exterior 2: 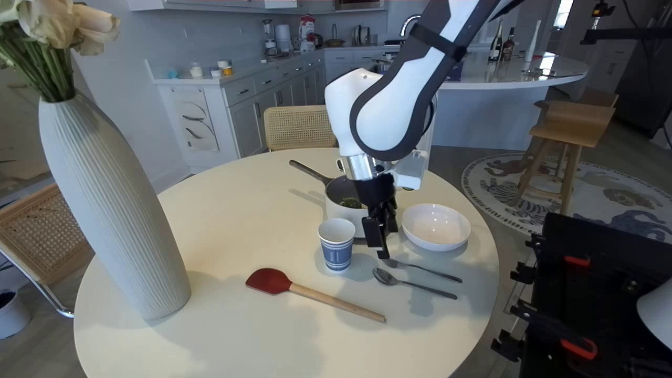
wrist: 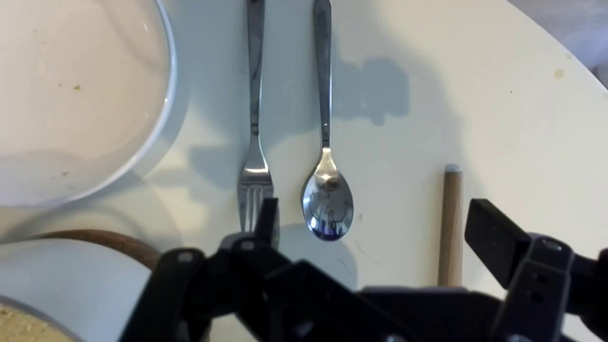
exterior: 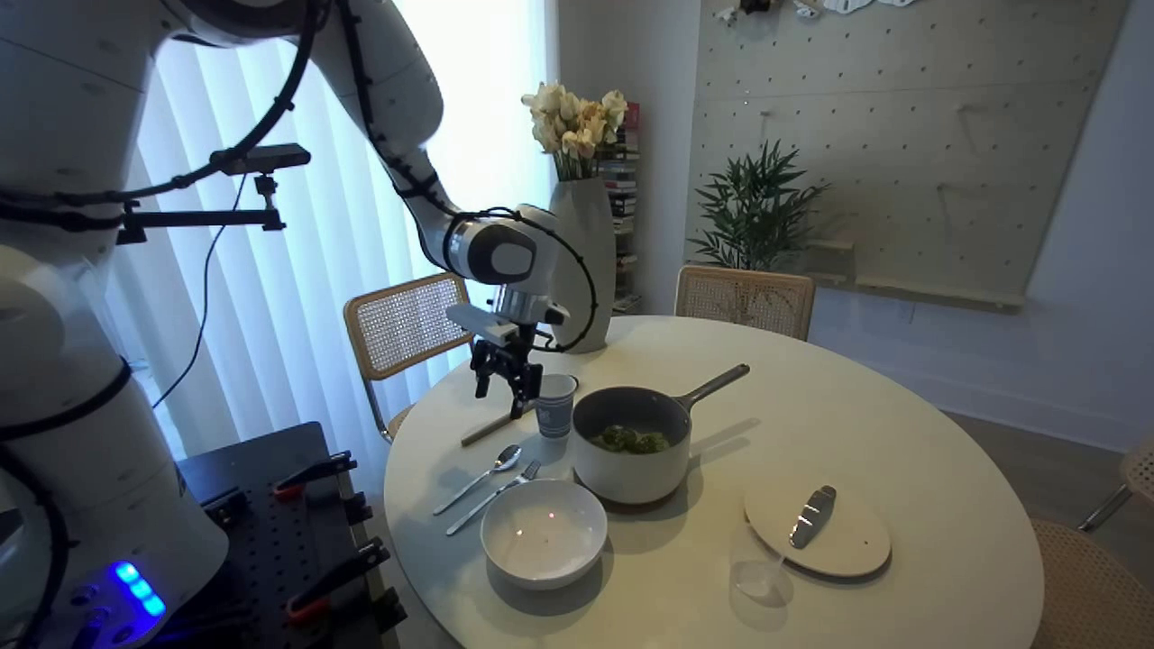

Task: Swap the places of the cup and the cutlery

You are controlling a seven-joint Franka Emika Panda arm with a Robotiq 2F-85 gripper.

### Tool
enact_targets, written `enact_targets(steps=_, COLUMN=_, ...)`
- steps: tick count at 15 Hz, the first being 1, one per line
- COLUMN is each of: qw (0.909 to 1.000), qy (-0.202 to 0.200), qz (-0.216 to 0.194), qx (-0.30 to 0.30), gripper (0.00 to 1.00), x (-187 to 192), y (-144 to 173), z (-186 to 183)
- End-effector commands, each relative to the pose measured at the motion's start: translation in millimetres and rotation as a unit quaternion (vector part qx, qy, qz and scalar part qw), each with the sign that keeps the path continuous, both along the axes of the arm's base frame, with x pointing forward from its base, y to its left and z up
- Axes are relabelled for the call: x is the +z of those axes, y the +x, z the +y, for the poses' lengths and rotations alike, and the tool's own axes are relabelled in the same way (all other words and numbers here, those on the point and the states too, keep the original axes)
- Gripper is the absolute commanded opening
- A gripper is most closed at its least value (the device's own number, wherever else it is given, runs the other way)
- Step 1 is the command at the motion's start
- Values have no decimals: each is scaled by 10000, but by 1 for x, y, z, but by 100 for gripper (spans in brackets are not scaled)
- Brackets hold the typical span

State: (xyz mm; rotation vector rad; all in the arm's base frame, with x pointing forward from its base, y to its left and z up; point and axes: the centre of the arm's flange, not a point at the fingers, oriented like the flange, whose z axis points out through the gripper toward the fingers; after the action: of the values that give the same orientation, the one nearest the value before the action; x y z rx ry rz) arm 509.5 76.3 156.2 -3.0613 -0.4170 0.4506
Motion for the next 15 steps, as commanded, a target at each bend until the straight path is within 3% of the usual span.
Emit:
enact_targets(steps=1, qw=9992, qy=65, qz=-392, qx=-70, gripper=100, x=27, y=-17, z=2)
enact_targets(steps=8, qw=9947, qy=267, qz=-994, qx=36, gripper=100, x=43, y=4, z=12)
enact_targets(steps=15, qw=9907, qy=366, qz=-1294, qx=226, gripper=100, x=34, y=28, z=25)
